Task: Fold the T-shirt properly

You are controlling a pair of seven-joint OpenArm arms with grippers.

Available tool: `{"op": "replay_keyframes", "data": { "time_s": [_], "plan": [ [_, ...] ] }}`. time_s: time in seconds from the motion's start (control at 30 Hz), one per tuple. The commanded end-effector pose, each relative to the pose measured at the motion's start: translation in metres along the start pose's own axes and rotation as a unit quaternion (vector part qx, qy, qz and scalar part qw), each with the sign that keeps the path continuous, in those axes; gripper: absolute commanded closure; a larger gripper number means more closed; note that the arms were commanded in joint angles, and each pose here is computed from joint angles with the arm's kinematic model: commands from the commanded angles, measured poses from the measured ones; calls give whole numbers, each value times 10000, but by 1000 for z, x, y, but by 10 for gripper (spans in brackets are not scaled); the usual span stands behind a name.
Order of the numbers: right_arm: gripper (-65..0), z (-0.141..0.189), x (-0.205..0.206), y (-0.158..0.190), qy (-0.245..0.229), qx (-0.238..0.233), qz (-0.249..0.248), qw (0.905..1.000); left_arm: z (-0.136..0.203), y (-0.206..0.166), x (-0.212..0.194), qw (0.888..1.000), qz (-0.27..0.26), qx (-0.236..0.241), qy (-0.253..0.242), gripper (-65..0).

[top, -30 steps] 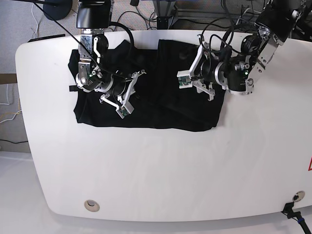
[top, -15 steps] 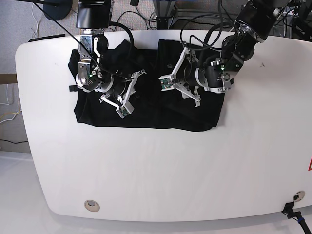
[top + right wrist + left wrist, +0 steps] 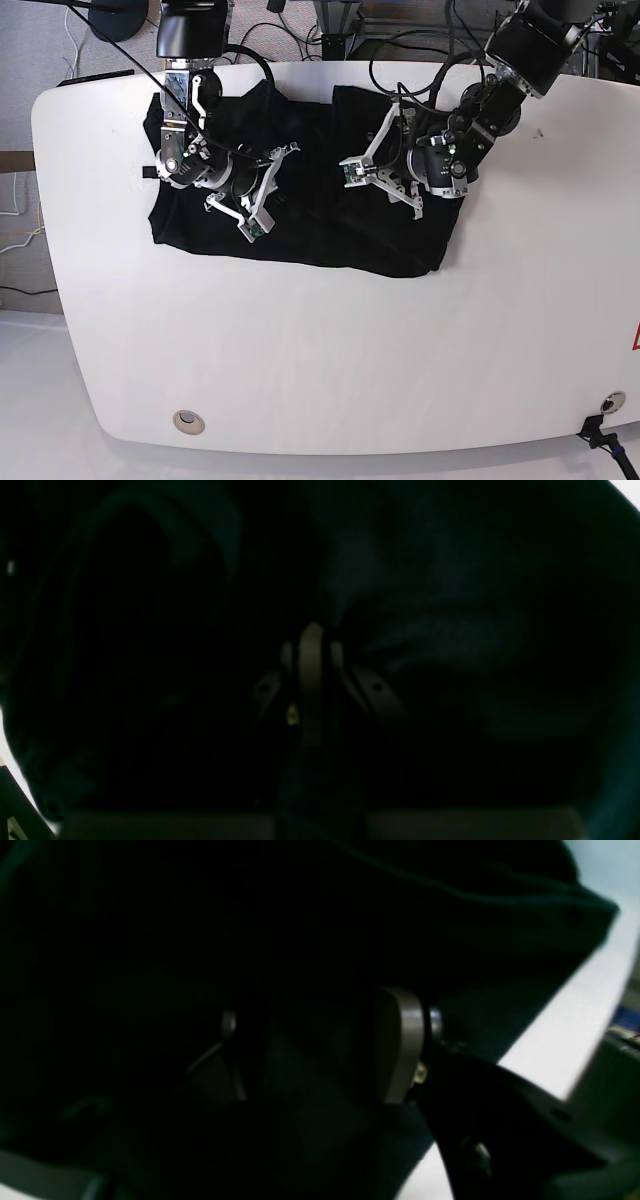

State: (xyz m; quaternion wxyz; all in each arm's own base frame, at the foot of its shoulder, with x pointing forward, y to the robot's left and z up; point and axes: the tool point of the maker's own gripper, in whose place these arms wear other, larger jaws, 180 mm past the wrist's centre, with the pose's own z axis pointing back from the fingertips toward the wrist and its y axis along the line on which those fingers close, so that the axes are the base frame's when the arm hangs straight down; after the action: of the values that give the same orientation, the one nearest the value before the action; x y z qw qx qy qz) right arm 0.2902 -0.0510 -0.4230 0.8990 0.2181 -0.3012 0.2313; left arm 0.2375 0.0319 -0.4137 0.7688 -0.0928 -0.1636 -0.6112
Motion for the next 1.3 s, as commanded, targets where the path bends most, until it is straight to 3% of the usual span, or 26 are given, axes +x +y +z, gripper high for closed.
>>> {"op": "replay_keyframes", "data": {
  "time_s": [0.0,0.23,0.4,0.8,1.1,1.27],
  "plan": [
    [0,1,-9,-3,255,-70,94,9996,8,16,0,9997,64,224,-30,-302],
    [0,1,-19,-1,354,-54,71,9993,21,66,-21,9934,835,790,16,-302],
    [0,1,-21,1,349,-39,70,9994,30,72,-6,9916,811,933,-370,-302],
    [0,10,-5,-22,147,-258,282,9992,7,16,-36,9942,1004,374,34,-302],
    [0,6,21,-36,1,-315,348,9989,3,-27,-39,9948,1016,78,-17,-302],
    [0,6,26,-33,-60,-296,354,9989,33,-11,-33,9941,897,558,-261,-302]
  ]
}}
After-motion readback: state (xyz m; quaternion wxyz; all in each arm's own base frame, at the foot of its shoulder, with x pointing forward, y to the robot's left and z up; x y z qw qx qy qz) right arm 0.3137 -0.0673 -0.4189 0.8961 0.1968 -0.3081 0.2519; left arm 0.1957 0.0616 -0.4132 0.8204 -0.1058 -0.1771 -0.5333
